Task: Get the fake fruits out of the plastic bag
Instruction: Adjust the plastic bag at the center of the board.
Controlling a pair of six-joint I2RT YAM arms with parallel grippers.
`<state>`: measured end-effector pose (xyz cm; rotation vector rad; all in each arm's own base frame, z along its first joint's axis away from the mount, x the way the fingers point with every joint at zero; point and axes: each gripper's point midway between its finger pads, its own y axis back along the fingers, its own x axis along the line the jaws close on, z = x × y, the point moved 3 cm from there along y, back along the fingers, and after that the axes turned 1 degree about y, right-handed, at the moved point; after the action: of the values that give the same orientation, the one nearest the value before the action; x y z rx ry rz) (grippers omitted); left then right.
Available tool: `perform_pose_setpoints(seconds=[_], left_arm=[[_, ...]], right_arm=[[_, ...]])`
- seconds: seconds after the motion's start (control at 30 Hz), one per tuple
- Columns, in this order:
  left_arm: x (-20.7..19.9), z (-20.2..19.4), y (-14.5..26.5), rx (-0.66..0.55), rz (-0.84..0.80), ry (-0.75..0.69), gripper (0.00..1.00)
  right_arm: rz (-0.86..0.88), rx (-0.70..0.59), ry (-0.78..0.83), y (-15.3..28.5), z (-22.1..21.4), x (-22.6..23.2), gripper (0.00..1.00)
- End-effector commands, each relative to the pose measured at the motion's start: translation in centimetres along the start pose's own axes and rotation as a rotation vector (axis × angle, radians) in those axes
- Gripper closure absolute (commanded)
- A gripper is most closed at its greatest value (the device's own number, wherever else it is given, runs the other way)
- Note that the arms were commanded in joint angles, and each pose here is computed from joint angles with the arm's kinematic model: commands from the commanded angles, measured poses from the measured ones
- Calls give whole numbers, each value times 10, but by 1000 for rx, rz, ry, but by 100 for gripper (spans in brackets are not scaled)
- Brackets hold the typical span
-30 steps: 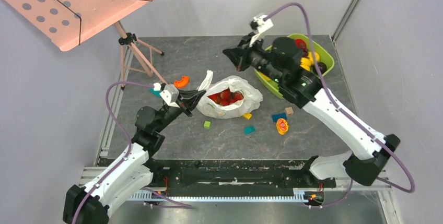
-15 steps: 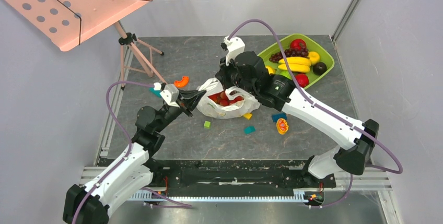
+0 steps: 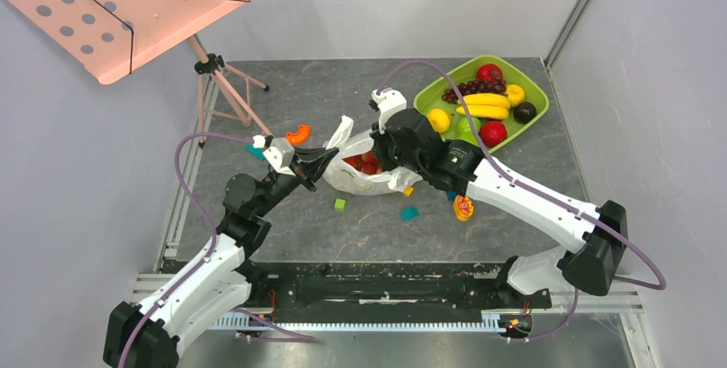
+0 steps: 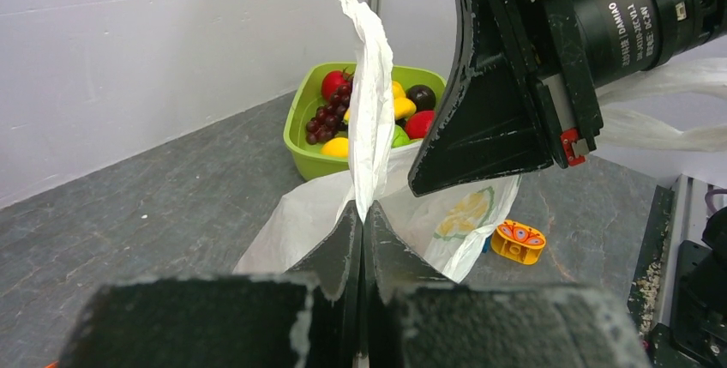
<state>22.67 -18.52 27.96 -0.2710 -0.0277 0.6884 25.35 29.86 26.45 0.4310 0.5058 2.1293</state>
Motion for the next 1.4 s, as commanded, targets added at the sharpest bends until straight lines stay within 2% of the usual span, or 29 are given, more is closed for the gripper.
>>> perform_pose_setpoints(seconds=[0.0, 0.23, 0.47, 0.7, 0.9, 0.93, 0.97, 1.0, 1.1, 1.27, 1.37], left_arm=[[-4, 26, -4, -79, -12, 24, 98], [-6, 25, -1, -75, -19, 9, 98], [5, 18, 2, -49, 56, 21, 98], [15, 16, 10, -45, 146, 12, 98], [7, 18, 9, -29, 87, -9, 97], [4, 22, 8, -25, 68, -14, 88], [2, 23, 7, -15, 55, -12, 70], [1, 28, 6, -9, 52, -10, 57], [1, 42, 4, 50, 56, -28, 27], [11, 77, 8, 112, 177, -28, 1], [10, 95, 10, 161, 199, -19, 0]], right_arm=[[-35, -36, -13, -2, 2, -5, 100], [-139, 21, -5, -30, -33, -27, 100], [-205, 33, -48, -29, -62, -67, 100], [-126, 4, -113, -27, -89, -101, 100], [-40, -30, -78, -31, -89, -101, 100], [-1, -63, -73, -31, -78, -95, 100], [33, -79, -72, -31, -72, -90, 100], [50, -92, -72, -30, -67, -87, 100], [74, -131, -75, -27, -50, -82, 100], [120, -153, -73, -27, -34, -74, 100], [135, -157, -75, -30, -27, -71, 100]])
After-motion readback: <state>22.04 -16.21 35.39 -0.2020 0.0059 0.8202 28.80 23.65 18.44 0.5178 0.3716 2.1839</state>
